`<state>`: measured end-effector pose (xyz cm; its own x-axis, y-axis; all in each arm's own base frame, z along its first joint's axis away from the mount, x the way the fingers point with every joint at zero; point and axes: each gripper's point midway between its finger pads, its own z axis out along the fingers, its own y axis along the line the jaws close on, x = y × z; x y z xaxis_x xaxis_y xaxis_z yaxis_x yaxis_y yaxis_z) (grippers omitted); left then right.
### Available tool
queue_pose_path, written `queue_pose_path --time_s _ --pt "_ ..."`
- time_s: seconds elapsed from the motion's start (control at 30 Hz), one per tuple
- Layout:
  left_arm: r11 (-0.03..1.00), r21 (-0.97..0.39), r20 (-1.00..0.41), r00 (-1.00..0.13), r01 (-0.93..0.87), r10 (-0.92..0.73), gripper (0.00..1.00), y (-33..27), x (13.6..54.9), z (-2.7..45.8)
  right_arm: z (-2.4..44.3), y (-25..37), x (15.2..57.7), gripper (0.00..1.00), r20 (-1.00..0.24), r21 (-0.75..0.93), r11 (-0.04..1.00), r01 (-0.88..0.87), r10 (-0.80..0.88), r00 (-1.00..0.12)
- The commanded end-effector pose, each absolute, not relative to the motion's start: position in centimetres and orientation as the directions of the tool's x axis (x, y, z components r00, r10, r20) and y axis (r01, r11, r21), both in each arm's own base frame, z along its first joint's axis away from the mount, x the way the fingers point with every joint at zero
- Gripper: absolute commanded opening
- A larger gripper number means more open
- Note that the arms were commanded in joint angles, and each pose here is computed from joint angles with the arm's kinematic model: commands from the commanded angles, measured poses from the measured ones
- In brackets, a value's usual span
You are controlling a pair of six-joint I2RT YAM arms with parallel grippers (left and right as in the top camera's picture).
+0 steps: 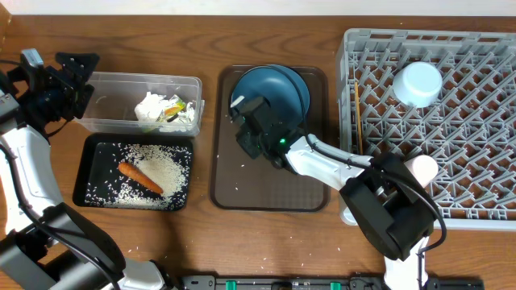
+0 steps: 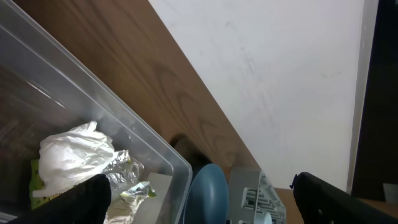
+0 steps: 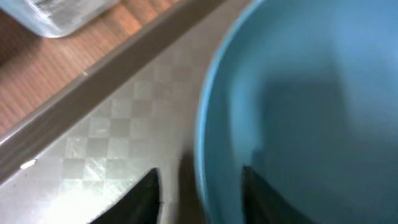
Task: Sort waste into correct bins and load items into the dishwasher rack
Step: 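Grasp the rim of the teal plate with the right gripper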
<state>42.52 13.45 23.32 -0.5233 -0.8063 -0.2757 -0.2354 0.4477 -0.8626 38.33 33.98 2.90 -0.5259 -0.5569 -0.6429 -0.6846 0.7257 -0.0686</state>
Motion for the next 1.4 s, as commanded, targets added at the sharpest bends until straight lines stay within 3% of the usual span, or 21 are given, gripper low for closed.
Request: queue_pose_path --time_s 0.0,0.1,0.3,0.57,0.63,0.97,1.17,1.37 --pt "0.453 -0.866 -0.292 -0.520 -0.212 -0.802 0.96 13.4 42.5 24.4 2.6 34.3 38.0 0.23 -0.629 -0.072 0.722 -0.688 -0.568 -0.531" --pt "0.453 -0.866 -0.292 -0.520 -0.212 -0.802 0.96 13.4 42.5 24.4 2.2 33.9 37.6 0.10 -0.607 -0.071 0.721 -0.689 -0.580 -0.543" --pt "0.453 -0.866 -0.292 -0.520 -0.212 -0.802 0.96 13.4 42.5 24.4 1.8 32.9 36.4 0.10 -0.554 -0.070 0.717 -0.694 -0.606 -0.571" --pt "0.453 -0.866 -0.292 -0.520 -0.212 -0.802 0.96 13.4 42.5 24.4 6.1 31.5 34.9 0.21 -0.543 -0.068 0.717 -0.693 -0.609 -0.577" --pt "0.453 -0.866 -0.292 -0.520 -0.212 -0.802 0.96 13.4 42.5 24.4 7.4 31.1 34.5 0.31 -0.546 -0.059 0.726 -0.685 -0.598 -0.586" --pt "0.453 -0.866 -0.292 -0.520 -0.212 -0.802 0.96 13.4 42.5 24.4 8.2 30.7 32.8 0.52 -0.518 -0.017 0.709 -0.705 -0.609 -0.600" --pt "0.453 -0.866 -0.292 -0.520 -0.212 -0.802 0.96 13.4 42.5 24.4 6.2 32.1 33.4 0.52 -0.527 0.009 0.697 -0.717 -0.606 -0.595" --pt "0.453 -0.866 -0.292 -0.520 -0.212 -0.802 0.96 13.4 42.5 24.4 3.2 32.4 33.9 0.45 -0.503 0.005 0.699 -0.715 -0.616 -0.606"
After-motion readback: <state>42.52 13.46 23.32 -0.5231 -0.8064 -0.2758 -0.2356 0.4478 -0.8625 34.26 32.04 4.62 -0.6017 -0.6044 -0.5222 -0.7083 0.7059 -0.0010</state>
